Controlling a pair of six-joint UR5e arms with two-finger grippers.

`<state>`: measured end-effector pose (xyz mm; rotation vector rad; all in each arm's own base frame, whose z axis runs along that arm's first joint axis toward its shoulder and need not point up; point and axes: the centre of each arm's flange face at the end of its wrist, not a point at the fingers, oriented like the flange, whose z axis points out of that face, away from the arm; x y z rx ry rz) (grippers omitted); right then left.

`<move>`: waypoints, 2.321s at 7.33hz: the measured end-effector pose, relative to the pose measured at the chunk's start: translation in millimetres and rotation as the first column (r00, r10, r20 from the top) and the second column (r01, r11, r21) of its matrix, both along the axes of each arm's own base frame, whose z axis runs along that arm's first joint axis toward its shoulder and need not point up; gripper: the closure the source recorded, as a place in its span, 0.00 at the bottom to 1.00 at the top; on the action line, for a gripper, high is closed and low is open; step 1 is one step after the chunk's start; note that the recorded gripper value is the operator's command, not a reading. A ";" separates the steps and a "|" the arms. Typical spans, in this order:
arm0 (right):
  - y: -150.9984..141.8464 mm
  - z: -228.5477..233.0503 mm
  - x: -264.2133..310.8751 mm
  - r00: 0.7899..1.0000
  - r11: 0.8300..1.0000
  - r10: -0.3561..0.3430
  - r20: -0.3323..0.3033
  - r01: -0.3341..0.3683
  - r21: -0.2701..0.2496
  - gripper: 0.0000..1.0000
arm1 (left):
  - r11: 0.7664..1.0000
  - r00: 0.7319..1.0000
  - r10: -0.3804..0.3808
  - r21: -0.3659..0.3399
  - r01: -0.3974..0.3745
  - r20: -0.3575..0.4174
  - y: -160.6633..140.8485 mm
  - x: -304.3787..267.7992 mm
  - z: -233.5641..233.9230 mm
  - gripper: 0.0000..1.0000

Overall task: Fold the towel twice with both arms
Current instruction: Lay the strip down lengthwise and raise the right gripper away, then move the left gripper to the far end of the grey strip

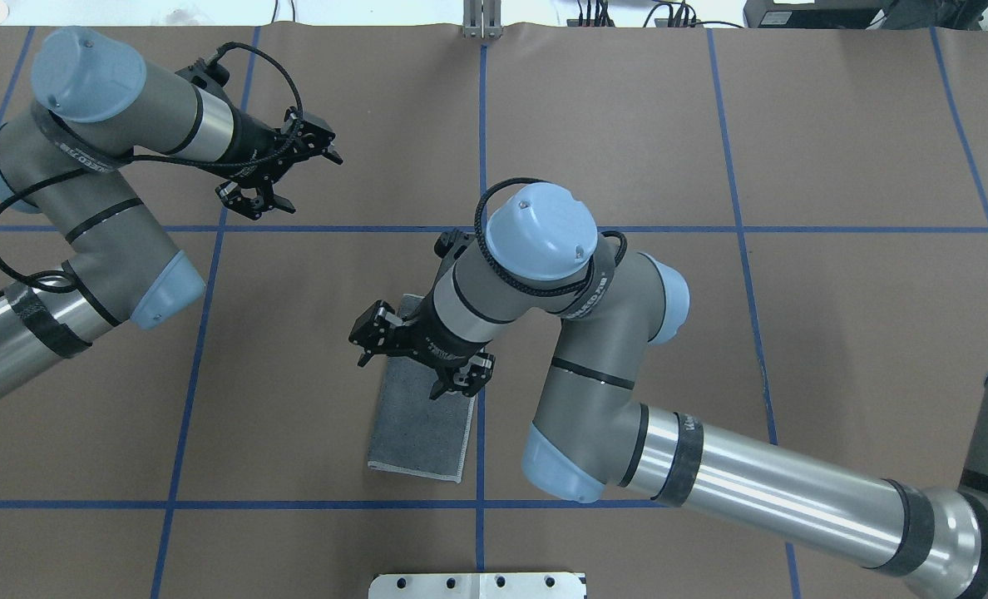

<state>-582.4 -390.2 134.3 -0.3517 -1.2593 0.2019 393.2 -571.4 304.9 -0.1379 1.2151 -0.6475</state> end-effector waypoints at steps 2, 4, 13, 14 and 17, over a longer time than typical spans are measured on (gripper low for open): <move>-47.1 32.7 53.1 0.996 0.996 0.085 -0.024 -0.085 -0.003 0.00 | 0.999 0.999 0.015 -0.043 -0.016 -0.030 16.9 17.9 -10.4 0.01; -81.0 76.6 117.5 0.989 0.989 0.143 -0.046 -0.140 0.051 0.00 | 0.993 0.997 0.038 -0.113 -0.046 -0.073 53.6 56.2 -27.3 0.01; -127.6 131.9 193.4 0.984 0.976 0.160 -0.077 -0.146 0.161 0.00 | 0.979 0.990 0.123 -0.152 -0.132 -0.073 172.1 162.9 -31.9 0.01; -127.6 132.3 193.2 0.984 0.976 0.159 -0.078 -0.145 0.160 0.00 | 0.980 0.991 0.121 -0.154 -0.130 -0.064 172.2 166.1 -27.3 0.01; -128.4 135.7 191.8 0.984 0.977 0.158 -0.083 -0.144 0.156 0.00 | 0.981 0.992 0.113 -0.152 -0.119 -0.048 170.7 169.5 -19.1 0.01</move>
